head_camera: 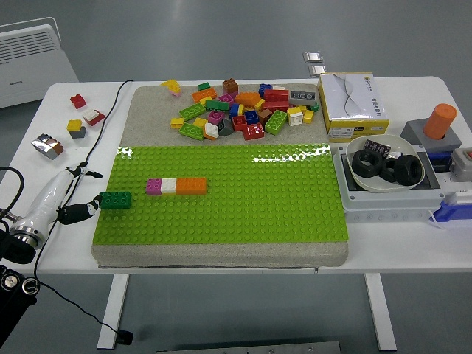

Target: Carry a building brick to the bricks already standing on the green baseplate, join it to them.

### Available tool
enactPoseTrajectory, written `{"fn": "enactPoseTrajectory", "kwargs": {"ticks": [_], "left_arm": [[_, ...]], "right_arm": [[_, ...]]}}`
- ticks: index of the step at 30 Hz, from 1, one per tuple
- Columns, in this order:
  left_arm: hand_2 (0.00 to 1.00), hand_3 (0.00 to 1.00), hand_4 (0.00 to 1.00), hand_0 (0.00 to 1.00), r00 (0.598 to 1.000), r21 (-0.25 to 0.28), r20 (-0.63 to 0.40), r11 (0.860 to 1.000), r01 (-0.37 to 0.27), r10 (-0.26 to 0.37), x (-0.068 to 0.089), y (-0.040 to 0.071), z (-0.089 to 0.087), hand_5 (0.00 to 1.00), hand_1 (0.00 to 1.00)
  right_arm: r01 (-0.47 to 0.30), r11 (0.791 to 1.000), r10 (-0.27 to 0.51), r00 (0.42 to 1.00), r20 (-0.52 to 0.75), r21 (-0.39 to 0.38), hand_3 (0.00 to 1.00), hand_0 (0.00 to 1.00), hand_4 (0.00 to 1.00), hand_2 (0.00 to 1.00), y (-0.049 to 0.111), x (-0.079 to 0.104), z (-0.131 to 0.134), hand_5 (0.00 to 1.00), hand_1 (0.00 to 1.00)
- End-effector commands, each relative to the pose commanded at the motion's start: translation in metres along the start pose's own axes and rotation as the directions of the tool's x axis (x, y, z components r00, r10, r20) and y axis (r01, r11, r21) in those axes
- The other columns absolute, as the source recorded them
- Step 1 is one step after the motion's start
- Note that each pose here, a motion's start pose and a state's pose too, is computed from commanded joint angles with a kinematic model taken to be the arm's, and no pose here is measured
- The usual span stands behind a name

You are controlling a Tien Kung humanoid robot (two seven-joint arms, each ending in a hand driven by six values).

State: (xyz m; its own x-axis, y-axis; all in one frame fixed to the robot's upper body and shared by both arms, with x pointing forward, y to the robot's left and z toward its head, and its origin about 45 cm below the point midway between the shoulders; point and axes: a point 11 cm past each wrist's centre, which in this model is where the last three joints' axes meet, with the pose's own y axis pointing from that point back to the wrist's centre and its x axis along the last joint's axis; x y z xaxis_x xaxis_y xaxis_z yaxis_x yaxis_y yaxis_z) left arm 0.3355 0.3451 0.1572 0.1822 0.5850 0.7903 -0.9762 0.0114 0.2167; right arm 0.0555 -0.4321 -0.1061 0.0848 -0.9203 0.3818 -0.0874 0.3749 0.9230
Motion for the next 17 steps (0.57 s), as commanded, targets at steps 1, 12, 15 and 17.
{"fn": "enactPoseTrajectory", "kwargs": {"ticks": [1,12,15,17], "left_arm": [[0.956,0.541,0.587,0.937,1.000,0.000,-0.001,1.000,-0.001,0.001,0.0001,0.0001,-0.0001,0.002,0.960],[0.952,0.522,0.687,0.928,1.000,-0.018,-0.005,1.000,-0.012,0.012,0.0008,-0.0014,0.0048,0.002,0.960],[0.952,0.522,0.687,0.928,1.000,-0.022,-0.007,1.000,-0.016,0.016,0.0014,-0.0015,0.0053,0.002,0.960],[0.952,0.522,0.687,0.928,1.000,-0.023,-0.008,1.000,-0.019,0.019,0.0018,-0.0016,0.0052,0.002,0.960]], "right_arm": [[0.000,1.000,0.000,1.000,0.000,0.000,0.777,0.515,0.811,0.767,0.0000,0.0001,-0.0002,0.842,0.716],[0.002,1.000,-0.002,1.000,0.002,0.002,0.777,0.515,0.811,0.767,0.0002,-0.0029,-0.0016,0.841,0.717],[0.002,1.000,-0.002,1.000,0.001,0.003,0.777,0.515,0.811,0.767,0.0003,-0.0033,-0.0022,0.841,0.717],[0.002,1.000,-0.002,1.000,0.001,0.003,0.777,0.515,0.811,0.767,0.0003,-0.0034,-0.0024,0.841,0.717]]}}
